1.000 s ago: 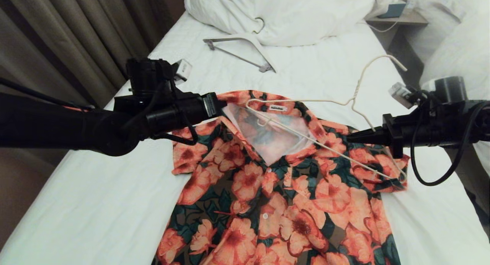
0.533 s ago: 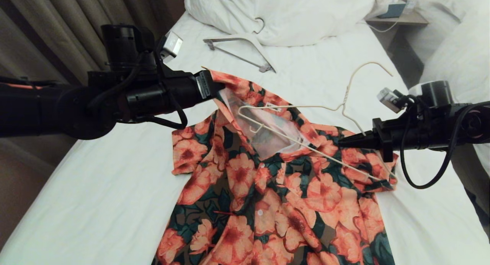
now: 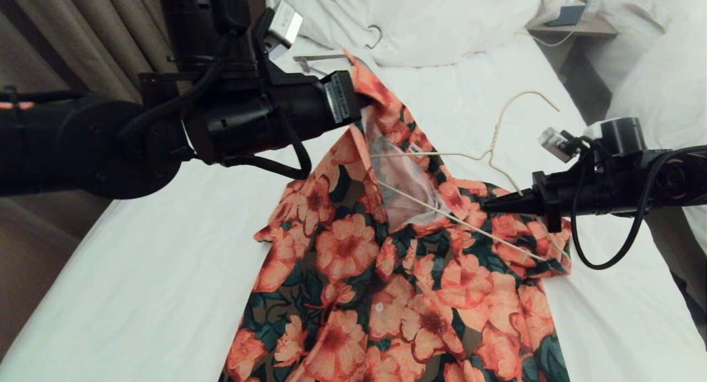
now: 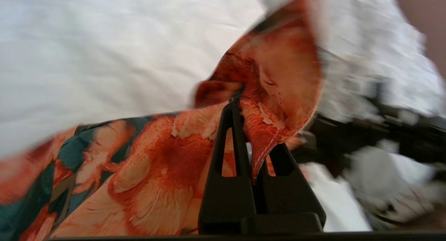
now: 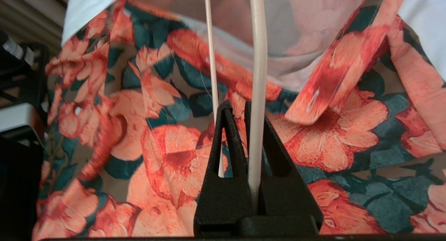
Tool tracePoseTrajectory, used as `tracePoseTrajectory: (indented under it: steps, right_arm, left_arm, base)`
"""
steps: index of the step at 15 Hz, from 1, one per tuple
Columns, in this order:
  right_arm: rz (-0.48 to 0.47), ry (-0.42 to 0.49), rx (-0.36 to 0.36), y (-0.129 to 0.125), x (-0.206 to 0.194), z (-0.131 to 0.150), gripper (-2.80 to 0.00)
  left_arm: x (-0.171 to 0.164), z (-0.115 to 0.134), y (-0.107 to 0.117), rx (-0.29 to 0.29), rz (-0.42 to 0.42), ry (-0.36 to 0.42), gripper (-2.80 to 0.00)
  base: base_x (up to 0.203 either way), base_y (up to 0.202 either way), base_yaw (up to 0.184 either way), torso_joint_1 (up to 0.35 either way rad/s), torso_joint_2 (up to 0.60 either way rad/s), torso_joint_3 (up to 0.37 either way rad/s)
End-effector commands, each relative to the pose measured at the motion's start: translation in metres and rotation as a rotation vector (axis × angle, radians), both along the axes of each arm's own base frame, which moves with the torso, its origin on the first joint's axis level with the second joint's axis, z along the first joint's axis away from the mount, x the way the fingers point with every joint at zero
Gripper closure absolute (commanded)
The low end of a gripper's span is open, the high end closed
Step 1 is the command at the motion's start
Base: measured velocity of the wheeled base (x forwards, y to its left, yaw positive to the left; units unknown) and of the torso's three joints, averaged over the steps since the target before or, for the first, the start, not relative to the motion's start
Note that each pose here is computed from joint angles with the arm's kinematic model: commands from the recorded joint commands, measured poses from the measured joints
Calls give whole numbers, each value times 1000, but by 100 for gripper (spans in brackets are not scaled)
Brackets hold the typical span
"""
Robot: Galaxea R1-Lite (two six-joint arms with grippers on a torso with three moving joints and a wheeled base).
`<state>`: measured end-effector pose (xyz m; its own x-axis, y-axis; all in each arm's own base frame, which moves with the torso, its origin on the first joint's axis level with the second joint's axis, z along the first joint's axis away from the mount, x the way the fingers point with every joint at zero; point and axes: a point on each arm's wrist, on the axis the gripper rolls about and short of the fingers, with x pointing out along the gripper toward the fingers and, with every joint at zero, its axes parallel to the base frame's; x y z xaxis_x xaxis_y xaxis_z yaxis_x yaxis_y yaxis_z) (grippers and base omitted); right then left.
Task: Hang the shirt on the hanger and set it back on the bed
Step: Hook one side of the shirt onto the hanger
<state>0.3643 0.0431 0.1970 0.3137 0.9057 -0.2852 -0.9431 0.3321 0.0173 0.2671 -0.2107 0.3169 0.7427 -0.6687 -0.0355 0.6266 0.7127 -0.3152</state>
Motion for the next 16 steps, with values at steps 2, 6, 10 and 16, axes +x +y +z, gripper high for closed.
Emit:
tracePoseTrajectory:
  steps: [2, 6, 10, 16]
  right_arm:
    - [3, 5, 12, 1, -1, 4, 0]
    - [-10, 15, 30, 0, -9, 17, 0]
    - [-5, 30, 47, 3, -13, 23, 0]
    - [99, -50, 70, 31, -13, 28, 0]
  left_arm:
    - [-29, 6, -48, 20, -107, 22, 0]
    - [-32, -23, -91, 82, -115, 72, 0]
    - [-44, -39, -115, 111, -134, 95, 0]
    - [-76, -51, -127, 138, -219, 118, 0]
  base:
    - [0, 0, 0, 0, 0, 0]
    - [0, 0, 0, 0, 0, 0]
    - [0, 0, 0, 0, 0, 0]
    - [0, 0, 0, 0, 0, 0]
